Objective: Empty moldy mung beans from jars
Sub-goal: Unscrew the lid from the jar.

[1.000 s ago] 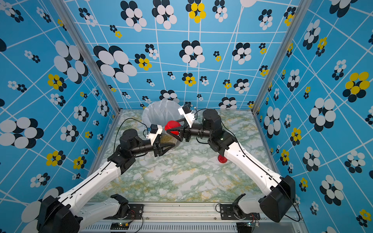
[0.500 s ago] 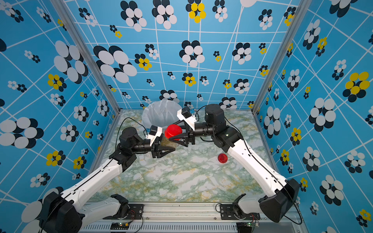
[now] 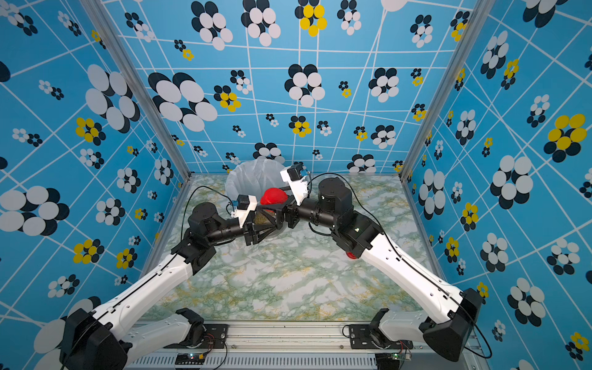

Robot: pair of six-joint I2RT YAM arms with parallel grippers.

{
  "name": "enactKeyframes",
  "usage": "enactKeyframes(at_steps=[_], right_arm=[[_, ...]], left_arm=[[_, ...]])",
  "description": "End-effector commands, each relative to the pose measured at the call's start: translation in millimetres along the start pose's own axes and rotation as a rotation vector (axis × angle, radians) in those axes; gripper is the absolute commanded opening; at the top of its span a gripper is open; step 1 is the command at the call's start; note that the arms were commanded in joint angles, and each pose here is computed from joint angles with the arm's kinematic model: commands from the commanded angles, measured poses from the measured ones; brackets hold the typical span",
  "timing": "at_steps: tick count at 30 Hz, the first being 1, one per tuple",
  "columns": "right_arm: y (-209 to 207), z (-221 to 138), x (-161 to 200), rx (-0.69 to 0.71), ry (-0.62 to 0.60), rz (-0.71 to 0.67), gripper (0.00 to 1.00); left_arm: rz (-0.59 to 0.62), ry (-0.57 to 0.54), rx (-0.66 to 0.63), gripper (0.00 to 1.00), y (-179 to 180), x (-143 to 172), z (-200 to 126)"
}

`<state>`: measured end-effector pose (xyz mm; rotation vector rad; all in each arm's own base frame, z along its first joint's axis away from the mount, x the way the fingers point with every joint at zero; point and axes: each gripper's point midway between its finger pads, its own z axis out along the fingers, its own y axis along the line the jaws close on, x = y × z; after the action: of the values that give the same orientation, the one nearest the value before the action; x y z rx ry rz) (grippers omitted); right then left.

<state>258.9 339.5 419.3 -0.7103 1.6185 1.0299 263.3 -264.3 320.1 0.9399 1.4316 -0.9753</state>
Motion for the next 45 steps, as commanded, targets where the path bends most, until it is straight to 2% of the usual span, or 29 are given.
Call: enactKeyframes(at_steps=[1,3,6,7,10,13,17,18,20,23,26,29,31,32,34,36,39,40,45], right_arm=[[-18,4,-7,0.1,-0.084,0.065,0.96],[-24,5,-8,0.13,-0.108,0.087,0.91],[-28,9,-6,0.144,-0.11,0.106,0.63],[-28,11,-5,0.138,-0.105,0.109,0.57],[-29,19,1,0.134,-0.065,0.134,0.55],[-30,22,6,0.133,-0.034,0.104,0.43],[-30,18,2,0.034,-0.026,0.079,0.44],[-30,15,-2,-0.028,-0.021,0.082,0.43],[-34,7,-7,-0.047,-0.025,0.071,0.4],[-12,-3,-3,-0.186,0.001,-0.029,0.42],[27,-18,7,-0.422,0.065,-0.147,0.42],[44,-35,11,-0.523,0.085,-0.222,0.43],[59,-54,18,-0.641,0.102,-0.289,0.48],[59,-57,18,-0.635,0.111,-0.302,0.51],[45,-49,13,-0.527,0.123,-0.273,0.57],[21,-37,5,-0.368,0.136,-0.211,0.8],[-11,-29,-9,-0.149,0.108,-0.132,0.96],[-19,-29,-14,-0.091,0.083,-0.118,0.99],[-48,-39,-32,0.109,-0.037,-0.053,0.99]], left_arm=[[0.005,-0.009,-0.076,0.3,10,-3,-3],[0.011,-0.01,-0.081,0.29,9,-2,-3],[0.017,-0.009,-0.091,0.29,10,-3,-3],[0.019,-0.01,-0.098,0.3,11,-3,-3],[0.027,-0.011,-0.103,0.29,11,-5,-3],[0.031,-0.013,-0.101,0.29,11,-5,-3],[0.043,-0.021,-0.04,0.29,0,-2,-6],[0.047,-0.032,-0.023,0.29,-4,-3,-7],[0.057,-0.042,-0.005,0.3,-9,-4,-9],[0.071,-0.034,0.023,0.3,-16,-5,-12],[0.062,-0.041,0.069,0.3,-19,-6,-11],[0.042,-0.027,0.1,0.3,-20,-2,-10],[0.032,-0.023,0.109,0.3,-20,0,-10],[0.034,-0.023,0.107,0.3,-19,0,-10],[0.029,-0.019,0.096,0.3,-17,0,-10],[0.023,-0.011,0.067,0.3,-12,0,-9],[0.026,-0.006,0.01,0.3,-3,0,-10],[0.027,-0.007,-0.006,0.29,-1,-1,-10],[0.021,-0.008,-0.066,0.29,10,-2,-10]])
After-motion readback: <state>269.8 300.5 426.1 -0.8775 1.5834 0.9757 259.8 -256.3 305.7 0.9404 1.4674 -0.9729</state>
